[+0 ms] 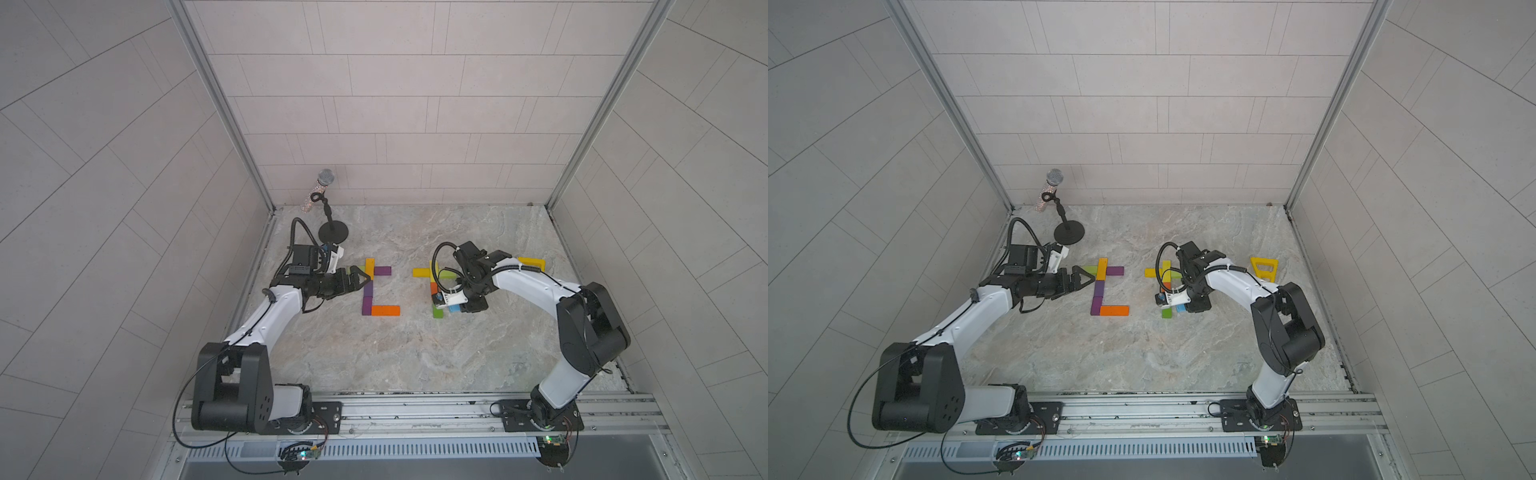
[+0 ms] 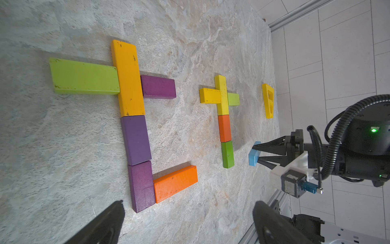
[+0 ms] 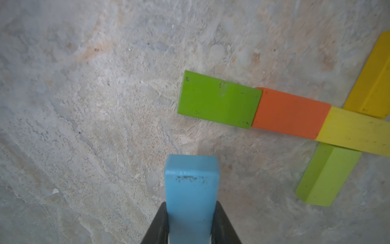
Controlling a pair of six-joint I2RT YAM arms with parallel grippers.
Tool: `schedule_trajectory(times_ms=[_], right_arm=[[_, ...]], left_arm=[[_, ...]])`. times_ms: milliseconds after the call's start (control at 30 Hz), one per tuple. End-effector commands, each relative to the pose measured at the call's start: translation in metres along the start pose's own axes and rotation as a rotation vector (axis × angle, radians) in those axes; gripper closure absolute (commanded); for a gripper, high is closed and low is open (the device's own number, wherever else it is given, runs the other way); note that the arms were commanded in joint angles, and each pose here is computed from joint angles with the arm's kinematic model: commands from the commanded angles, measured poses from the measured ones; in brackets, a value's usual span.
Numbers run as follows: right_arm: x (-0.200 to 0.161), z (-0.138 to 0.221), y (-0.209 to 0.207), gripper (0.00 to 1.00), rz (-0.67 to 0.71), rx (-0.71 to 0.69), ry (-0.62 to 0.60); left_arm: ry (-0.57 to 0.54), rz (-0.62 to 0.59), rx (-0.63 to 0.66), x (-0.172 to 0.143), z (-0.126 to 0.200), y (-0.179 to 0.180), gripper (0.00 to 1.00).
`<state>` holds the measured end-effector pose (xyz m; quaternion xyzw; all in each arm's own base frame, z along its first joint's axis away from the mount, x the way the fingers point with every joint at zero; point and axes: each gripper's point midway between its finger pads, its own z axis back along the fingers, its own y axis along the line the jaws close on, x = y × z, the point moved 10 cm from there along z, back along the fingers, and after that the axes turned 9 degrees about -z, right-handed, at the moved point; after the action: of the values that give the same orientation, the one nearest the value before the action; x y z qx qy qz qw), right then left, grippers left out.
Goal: Assemble the letter t with building blocks
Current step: Assemble the building block at the center of the board.
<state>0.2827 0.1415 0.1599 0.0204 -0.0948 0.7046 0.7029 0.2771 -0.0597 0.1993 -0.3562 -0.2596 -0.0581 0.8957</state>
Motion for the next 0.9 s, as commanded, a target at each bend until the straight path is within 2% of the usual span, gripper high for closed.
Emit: schedule_trajectory(times_ms=[0,867], right_arm=[[0.002,-0.006,0.007,1.00,0.014,0.030,0.032],[0.007,-0.029,0.002,1.00,-0.088,0.045,0.072]], left_arm=[[-0.016,-0.016,-0.001,0.004,0.002,0.000,0.00],[-0.009,-0.011,-0.005,0.006,0.001,0.001,0.00]])
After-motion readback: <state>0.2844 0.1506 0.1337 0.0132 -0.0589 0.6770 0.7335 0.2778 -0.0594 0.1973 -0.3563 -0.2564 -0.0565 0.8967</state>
